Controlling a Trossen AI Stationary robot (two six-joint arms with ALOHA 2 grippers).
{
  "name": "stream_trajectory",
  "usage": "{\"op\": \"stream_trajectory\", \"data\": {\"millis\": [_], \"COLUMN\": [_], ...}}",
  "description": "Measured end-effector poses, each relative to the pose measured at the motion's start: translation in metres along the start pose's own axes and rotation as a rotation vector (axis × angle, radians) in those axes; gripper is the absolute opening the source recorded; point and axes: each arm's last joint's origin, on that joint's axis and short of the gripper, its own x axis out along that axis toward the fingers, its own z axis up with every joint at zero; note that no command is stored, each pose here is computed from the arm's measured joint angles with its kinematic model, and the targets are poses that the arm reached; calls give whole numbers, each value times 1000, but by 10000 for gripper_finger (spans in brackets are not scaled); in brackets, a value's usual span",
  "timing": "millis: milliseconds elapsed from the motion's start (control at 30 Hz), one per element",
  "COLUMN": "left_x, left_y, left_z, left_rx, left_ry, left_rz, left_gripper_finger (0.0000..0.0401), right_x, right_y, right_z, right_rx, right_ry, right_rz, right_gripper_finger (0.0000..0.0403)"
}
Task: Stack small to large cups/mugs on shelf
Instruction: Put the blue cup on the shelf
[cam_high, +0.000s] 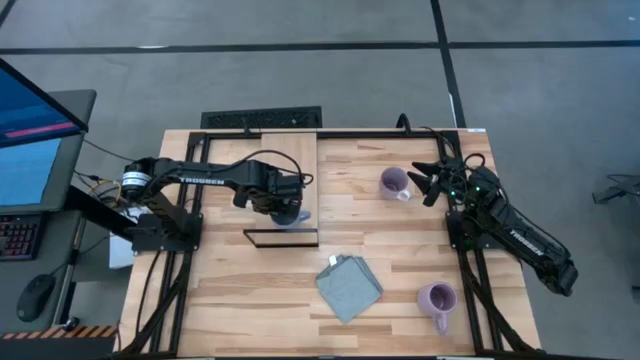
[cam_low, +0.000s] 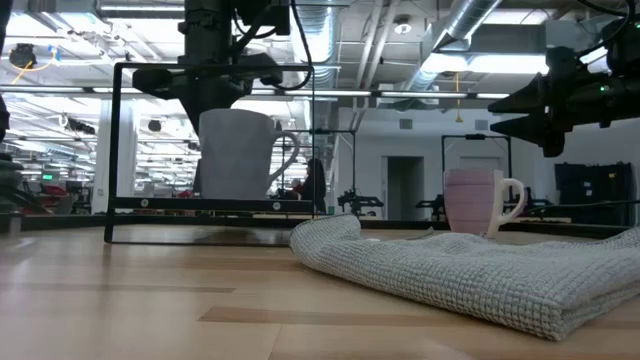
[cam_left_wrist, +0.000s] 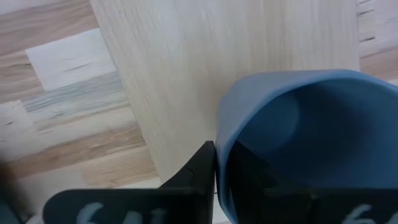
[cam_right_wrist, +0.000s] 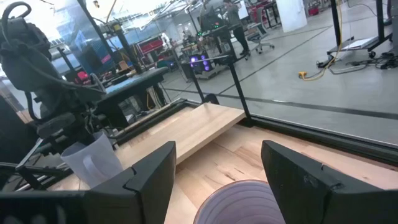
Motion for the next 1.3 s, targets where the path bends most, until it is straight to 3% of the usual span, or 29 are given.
{"op": "stream_trajectory", "data": {"millis": [1300], "left_x": [1], "left_y": [0], "left_z": [0], "left_rx": [15], "left_ry": [2], "left_rz": [6], "left_gripper_finger": [43], "right_x": [0], "right_y": [0], "right_z": [0], "right_rx": [-1], "right_ry": [0], "right_rz": [0], "right_gripper_finger": [260]}}
